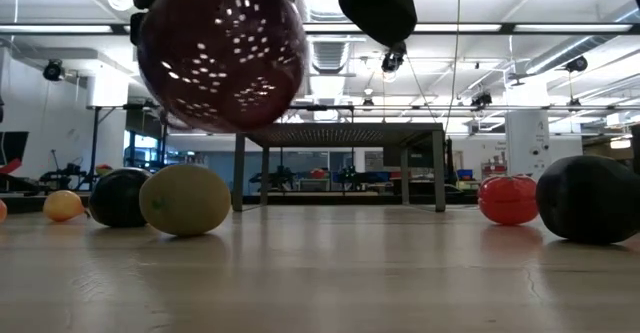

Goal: Pick & Place Fruit
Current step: Put the purple strainer bowl on the shelf

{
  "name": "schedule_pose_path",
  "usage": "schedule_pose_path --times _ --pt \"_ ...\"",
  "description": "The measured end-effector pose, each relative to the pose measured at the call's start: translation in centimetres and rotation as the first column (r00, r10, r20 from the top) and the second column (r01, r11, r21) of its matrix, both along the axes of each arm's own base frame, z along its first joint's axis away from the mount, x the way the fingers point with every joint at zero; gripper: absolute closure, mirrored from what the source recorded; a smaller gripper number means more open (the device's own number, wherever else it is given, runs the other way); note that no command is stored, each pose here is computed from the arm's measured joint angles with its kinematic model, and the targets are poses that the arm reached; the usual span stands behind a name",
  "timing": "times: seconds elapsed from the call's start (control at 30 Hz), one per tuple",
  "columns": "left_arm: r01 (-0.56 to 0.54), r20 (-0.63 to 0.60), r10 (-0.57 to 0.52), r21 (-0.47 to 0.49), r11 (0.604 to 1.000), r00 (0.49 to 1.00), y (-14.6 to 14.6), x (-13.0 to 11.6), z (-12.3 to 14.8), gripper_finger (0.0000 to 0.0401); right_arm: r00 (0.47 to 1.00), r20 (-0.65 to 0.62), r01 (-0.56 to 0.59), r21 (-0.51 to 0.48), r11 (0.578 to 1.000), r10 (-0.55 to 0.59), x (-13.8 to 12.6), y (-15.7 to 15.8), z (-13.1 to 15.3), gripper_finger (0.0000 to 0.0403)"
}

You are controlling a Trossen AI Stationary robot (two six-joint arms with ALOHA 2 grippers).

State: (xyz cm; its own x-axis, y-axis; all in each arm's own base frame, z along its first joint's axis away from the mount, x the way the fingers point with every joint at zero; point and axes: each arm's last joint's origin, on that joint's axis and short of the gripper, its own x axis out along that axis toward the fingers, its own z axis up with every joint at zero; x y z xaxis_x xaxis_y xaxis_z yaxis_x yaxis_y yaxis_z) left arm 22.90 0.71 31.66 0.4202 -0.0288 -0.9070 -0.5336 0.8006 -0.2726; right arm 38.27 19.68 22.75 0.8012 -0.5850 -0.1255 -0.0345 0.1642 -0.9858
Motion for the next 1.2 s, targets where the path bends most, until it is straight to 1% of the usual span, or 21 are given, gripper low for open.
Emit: schedule_pose_path --times 0.1,0.27,0.33,0.47,0.57,0.73,0.87,0.93,1.07,1.2 --pt "0.009 -0.002 -0.009 0.004 1.0 1.0 0.0 -0.1 0.1 0.0231 1.0 0.01 0.014 0.008 1.0 -0.014 0.0 -0.1 0.0 0.0392" --pt "0.009 -0.036 -0.009 0.006 1.0 0.999 0.0 -0.7 0.1 0.0231 0.994 0.024 0.11 -0.022 0.994 -0.11 -0.2 -0.3 0.1 0.0393" --pt "0.001 -0.055 0.001 0.023 1.0 0.998 0.0 -0.8 0.0 0.0233 0.989 0.029 0.147 -0.035 0.989 -0.146 -0.2 -0.4 0.1 0.0393" --pt "-0.007 -0.075 0.01 0.044 0.999 0.997 0.1 -1.0 -0.1 0.0233 0.986 0.027 0.164 -0.041 0.986 -0.163 -0.4 -0.6 0.4 0.0394" --pt "-0.005 -0.082 0.009 0.048 0.999 0.997 0.0 -1.1 -0.1 0.0234 0.983 0.052 0.178 -0.02 0.984 -0.177 -0.6 -0.9 1.3 0.0394" --pt "0.001 -0.089 0.007 0.096 0.995 0.996 -0.4 -1.1 -0.1 0.0234 0.973 0.101 0.208 0.023 0.978 -0.209 -1.4 -1.8 3.2 0.0394" --pt "0.018 -0.076 -0.005 0.171 0.985 0.997 -1.1 -1.2 0.0 0.0234 0.961 0.133 0.236 0.05 0.97 -0.241 -2.3 -2.7 4.7 0.0394" --pt "0.023 -0.047 -0.012 0.231 0.973 0.999 -1.7 -1.3 0.3 0.0234 0.955 0.143 0.254 0.062 0.965 -0.26 -2.6 -3.5 5.2 0.0394" --pt "0.012 0.075 -0.041 0.354 0.935 0.996 -3.3 -0.9 1.1 0.0234 0.933 0.155 0.316 0.083 0.945 -0.325 -3.4 -5.9 5.7 0.0394" --pt "0.042 0.185 -0.134 0.43 0.902 0.974 -5.0 -0.3 1.0 0.0234 0.908 0.17 0.37 0.106 0.923 -0.384 -4.3 -8.6 5.7 0.0394"
